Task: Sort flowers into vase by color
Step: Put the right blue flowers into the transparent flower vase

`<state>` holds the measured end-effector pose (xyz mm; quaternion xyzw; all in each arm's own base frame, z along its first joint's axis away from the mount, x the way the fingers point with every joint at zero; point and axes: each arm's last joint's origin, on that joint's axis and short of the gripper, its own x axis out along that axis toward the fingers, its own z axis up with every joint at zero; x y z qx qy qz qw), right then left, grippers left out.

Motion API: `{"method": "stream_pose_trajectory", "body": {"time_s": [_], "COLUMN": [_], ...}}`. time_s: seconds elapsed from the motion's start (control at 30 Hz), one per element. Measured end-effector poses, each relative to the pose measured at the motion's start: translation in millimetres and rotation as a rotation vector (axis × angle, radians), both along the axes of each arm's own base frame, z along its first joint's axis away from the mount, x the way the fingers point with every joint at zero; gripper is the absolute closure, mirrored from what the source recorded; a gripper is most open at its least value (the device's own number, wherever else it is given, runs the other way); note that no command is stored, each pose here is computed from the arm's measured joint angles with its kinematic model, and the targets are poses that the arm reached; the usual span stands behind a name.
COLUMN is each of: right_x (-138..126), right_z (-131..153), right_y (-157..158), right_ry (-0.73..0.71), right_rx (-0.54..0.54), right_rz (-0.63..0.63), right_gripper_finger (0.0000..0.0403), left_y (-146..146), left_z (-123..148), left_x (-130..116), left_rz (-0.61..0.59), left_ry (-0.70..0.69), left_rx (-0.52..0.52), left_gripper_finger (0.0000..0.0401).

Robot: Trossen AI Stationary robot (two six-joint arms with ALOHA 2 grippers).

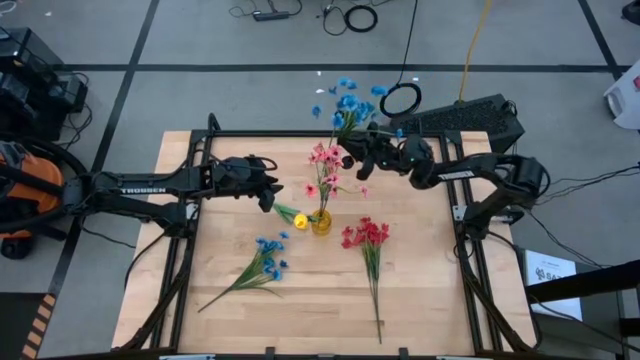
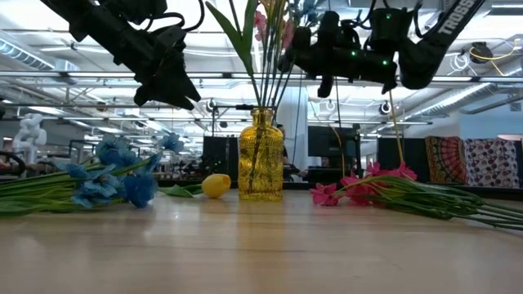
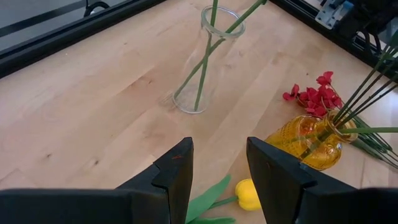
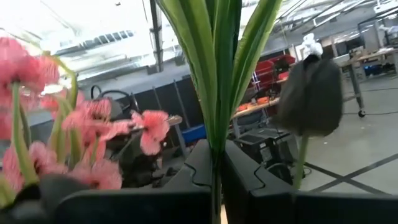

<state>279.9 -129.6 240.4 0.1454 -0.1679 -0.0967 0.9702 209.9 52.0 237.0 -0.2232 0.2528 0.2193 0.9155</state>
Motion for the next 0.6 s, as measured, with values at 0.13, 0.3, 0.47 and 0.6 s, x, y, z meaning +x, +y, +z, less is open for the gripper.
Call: {"method": "stream_pose_trajectory", "body": {"time_s": [0.13,0.3,0.47,0.6], "right_x": [7,14,19,19], "right_z": [-9,-24,-40,-37], "right_y": [6,7,5,5], "right_ry": [0.048,0.105,0.160,0.113], "right_rx": [-0.066,-0.088,-0.084,-0.070], "right_rz": [0.000,-0.001,-0.002,0.004], "right_gripper_finger": [0.0402,0.0402,0.0399,0.0399], "left_y": [0,0,0,0], "left_z": [0,0,0,0], "left_x": [0,0,0,0], "left_rz": [0.000,0.015,0.015,0.015], "left_ry": [-0.001,-0.008,-0.008,-0.008], "left_rx": [0.000,-0.019,-0.019,-0.019], "left_gripper_finger": [0.0244,0.0244,0.0244,0.0244]}}
